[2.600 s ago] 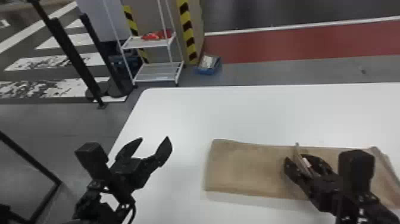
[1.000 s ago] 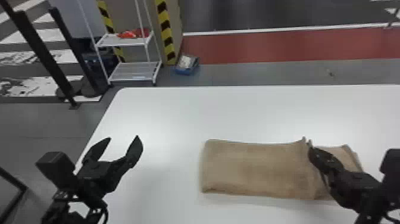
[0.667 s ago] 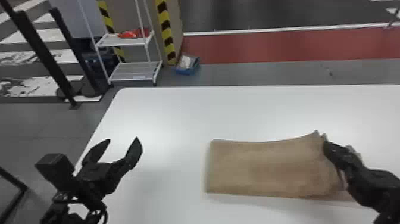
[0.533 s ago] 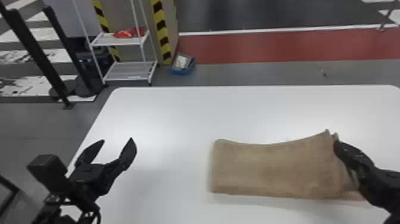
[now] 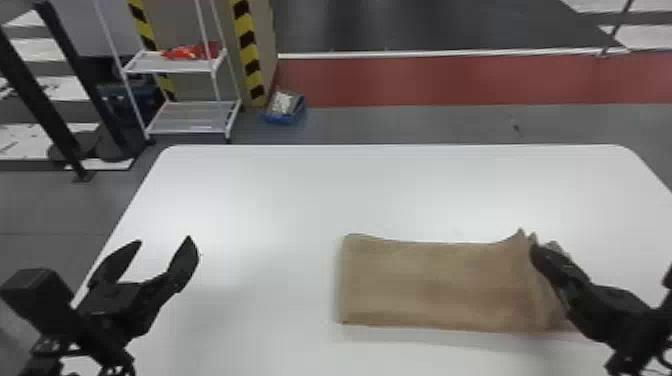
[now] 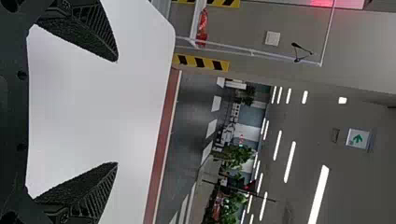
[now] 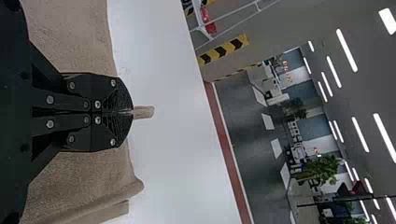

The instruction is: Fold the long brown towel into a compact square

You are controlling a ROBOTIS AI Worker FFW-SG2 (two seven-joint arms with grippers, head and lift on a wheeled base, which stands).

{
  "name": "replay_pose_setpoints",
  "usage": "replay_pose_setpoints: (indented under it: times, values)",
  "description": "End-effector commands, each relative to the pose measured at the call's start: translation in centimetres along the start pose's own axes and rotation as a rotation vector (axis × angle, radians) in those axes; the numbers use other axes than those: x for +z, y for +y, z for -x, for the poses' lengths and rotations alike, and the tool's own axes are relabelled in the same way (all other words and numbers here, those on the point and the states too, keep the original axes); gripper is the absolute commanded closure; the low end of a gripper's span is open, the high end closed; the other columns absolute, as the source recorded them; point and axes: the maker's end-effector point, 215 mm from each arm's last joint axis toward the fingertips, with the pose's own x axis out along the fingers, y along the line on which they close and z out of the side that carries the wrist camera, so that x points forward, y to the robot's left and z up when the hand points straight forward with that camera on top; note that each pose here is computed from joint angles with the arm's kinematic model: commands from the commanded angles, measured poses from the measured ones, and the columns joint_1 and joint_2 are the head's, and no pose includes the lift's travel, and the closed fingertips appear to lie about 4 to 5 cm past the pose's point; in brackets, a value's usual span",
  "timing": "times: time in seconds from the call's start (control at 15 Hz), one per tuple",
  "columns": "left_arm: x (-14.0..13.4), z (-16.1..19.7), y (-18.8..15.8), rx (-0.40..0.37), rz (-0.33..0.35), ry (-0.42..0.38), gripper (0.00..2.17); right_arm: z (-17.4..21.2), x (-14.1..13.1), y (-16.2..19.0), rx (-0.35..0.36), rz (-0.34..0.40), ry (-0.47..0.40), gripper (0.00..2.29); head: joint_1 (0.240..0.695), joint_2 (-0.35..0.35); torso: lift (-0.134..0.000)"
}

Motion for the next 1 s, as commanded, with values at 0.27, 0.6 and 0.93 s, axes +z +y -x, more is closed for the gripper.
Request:
replay_pose_setpoints:
  times: [0.27, 0.6, 0.93]
  values:
    - [-0.5, -0.4, -0.3, -0.006, 0.013, 0.003, 0.08, 1.4, 1.0, -6.3, -0.092, -0.099, -0.009, 1.65, 0.695, -0.020, -0.123]
    - [-0.7, 0.0, 0.3, 0.002, 0.010, 0.009, 0.08, 0.8, 1.1, -7.1, -0.099, -0.106, -0.012, 1.65, 0.695, -0.030, -0.123]
    - [-0.9, 0.0, 0.2, 0.001, 0.011, 0.012, 0.08, 3.1, 5.5, -9.2, -0.113, -0.140, -0.086, 1.65, 0.695, -0.038, -0.123]
